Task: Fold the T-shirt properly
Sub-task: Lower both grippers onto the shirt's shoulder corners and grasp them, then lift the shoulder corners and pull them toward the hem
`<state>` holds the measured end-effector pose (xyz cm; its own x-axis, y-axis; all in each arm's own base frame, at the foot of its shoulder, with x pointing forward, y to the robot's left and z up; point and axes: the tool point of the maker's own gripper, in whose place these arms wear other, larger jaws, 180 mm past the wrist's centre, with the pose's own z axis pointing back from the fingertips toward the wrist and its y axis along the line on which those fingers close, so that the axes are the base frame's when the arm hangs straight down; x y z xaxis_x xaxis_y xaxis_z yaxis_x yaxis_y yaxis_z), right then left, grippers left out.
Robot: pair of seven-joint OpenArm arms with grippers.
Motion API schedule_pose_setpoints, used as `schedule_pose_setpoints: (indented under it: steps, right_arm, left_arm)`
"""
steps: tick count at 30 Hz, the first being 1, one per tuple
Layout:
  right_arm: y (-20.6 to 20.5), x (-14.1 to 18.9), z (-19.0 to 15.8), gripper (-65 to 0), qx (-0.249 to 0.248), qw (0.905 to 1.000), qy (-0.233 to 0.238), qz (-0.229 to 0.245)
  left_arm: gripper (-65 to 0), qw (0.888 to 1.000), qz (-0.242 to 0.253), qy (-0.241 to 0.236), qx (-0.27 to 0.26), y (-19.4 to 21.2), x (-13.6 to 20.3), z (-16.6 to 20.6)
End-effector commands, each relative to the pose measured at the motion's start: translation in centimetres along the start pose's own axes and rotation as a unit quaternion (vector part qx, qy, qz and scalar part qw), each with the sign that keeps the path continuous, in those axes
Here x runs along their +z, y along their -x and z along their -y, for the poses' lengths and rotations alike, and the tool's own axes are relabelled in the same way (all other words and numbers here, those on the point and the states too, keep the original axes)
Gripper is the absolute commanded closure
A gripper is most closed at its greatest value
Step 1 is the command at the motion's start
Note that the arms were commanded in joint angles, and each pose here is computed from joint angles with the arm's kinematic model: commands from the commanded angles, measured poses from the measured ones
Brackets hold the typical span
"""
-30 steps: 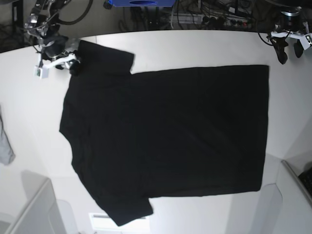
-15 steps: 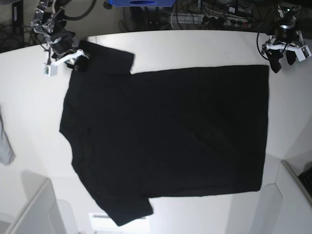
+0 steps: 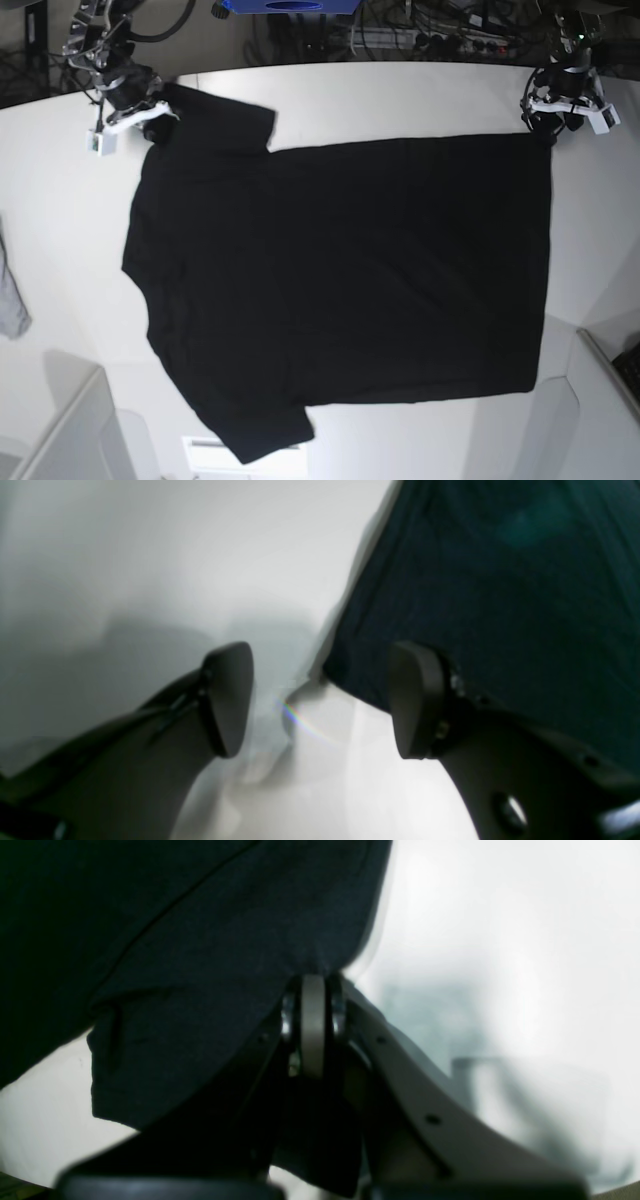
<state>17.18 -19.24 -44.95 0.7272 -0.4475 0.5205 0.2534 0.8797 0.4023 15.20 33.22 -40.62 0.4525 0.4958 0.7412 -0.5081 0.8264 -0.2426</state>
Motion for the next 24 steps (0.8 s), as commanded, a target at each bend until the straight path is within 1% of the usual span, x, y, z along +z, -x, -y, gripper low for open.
schedule_pose_setpoints:
  steps: [1,5,10,15,18,19,20,21,24]
  right_arm:
    - [2.3,0.2,1.0,0.0,0.008,0.9984,0.022,-0.051]
    - [2.4,0.2,1.0,0.0,0.008,0.9984,0.022,-0.052]
    - [2.3,0.2,0.9,0.0,0.009,0.9984,0.022,-0.051]
    - [2.3,0.3,1.0,0.0,0.008,0.9984,0.023,-0.05]
    - [2.3,0.4,1.0,0.0,0.008,0.9985,0.023,-0.05]
    - [2.3,0.4,1.1,0.0,0.009,0.9984,0.024,-0.05]
    - [2.3,0.4,1.2,0.0,0.009,0.9985,0.024,-0.049]
    - [2.2,0.4,1.2,0.0,0.009,0.9985,0.024,-0.048]
    - [2.2,0.4,1.2,0.0,0.009,0.9985,0.024,-0.048]
  left_arm:
    - [-41.0,1.0,0.012,0.001,-0.001,-0.7,0.0,-0.2]
    - [-41.0,1.0,0.005,0.001,0.004,-0.2,-0.4,-0.2]
    - [-41.0,1.0,0.012,0.008,0.012,-0.7,-1.1,0.5]
    - [-41.0,0.999,-0.008,0.034,0.004,0.7,-1.7,2.6]
    - [-40.6,0.999,-0.006,0.039,0.007,0.7,-1.9,3.1]
    - [-38.8,0.999,-0.004,0.04,0.007,0.6,-2.0,3.2]
    - [-35.4,0.999,-0.006,0.04,0.008,0.7,-2.1,3.2]
    - [-30.6,0.999,-0.008,0.038,0.009,0.8,-2.1,3.1]
    - [-11.8,0.999,-0.008,0.037,0.009,0.8,-2.3,3.0]
